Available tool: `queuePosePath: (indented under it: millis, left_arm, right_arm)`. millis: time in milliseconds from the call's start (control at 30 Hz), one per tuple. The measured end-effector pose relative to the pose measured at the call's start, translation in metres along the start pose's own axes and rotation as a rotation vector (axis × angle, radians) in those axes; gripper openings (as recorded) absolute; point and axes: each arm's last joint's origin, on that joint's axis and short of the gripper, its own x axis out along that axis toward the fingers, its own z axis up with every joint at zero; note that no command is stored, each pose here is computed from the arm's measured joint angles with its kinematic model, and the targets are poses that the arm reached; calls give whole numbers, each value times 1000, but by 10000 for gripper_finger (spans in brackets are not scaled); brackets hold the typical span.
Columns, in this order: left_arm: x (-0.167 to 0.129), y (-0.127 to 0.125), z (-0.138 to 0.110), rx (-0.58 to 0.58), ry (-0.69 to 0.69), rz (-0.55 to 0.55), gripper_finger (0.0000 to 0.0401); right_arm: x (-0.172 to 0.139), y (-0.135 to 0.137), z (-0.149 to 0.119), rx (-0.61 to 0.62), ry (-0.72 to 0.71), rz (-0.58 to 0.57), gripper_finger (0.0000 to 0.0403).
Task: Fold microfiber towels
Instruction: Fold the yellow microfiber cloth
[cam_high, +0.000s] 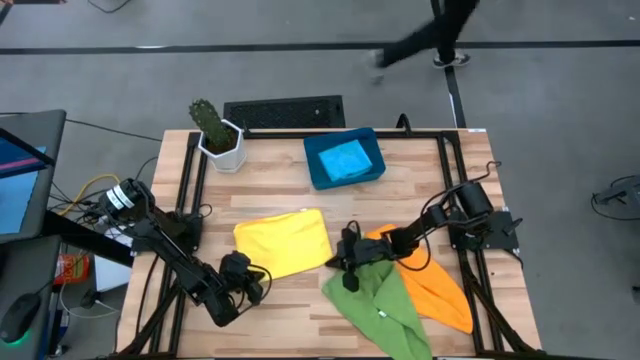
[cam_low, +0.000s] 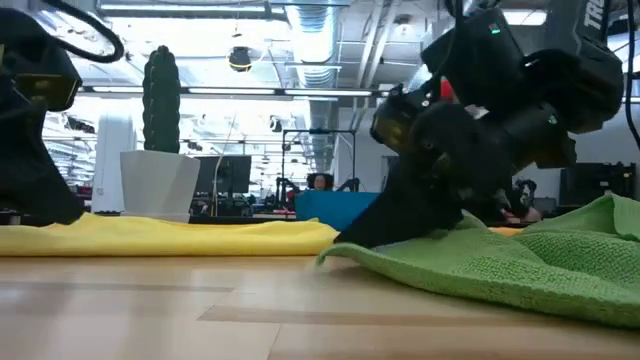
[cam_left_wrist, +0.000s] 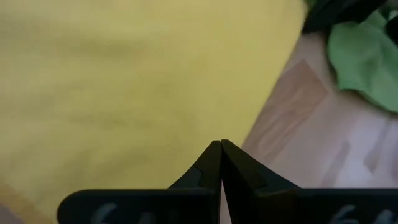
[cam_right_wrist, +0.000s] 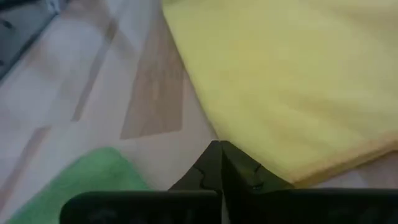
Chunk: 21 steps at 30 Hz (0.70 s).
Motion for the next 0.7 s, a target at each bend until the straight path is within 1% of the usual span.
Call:
queuePosePath:
  millis: [67, 133, 200, 300, 367, 500, 600, 700]
  left_arm:
    - [0, 0, 0, -8, -11, -1, 0]
    - [-1, -2, 2, -29, -47, -21, 0]
    - [-1, -4, 3, -50, -80, -49, 0]
    - [-1, -5, 3, -27, -84, -56, 0]
    - [0, -4, 1, -10, -53, -39, 0]
    - [-1, 0, -1, 17, -17, -9, 0]
    - [-2, 1, -1, 18, -16, -5, 0]
    - [-2, 2, -1, 26, -16, 5, 0]
  right_arm:
    - [-5, 2, 6, 7, -43, 29, 30]
    - [-12, 6, 20, 0, -114, 39, 28]
    - [-18, 7, 27, -24, -145, 7, 20]
    - [-19, 1, 28, -70, -141, -55, 11]
    - [-16, -5, 24, -68, -101, -76, 11]
    - [-6, -10, 0, -43, 11, -64, 25]
    - [-1, -7, -7, -51, 10, -57, 26]
    - [1, -10, -9, -55, 20, -63, 18]
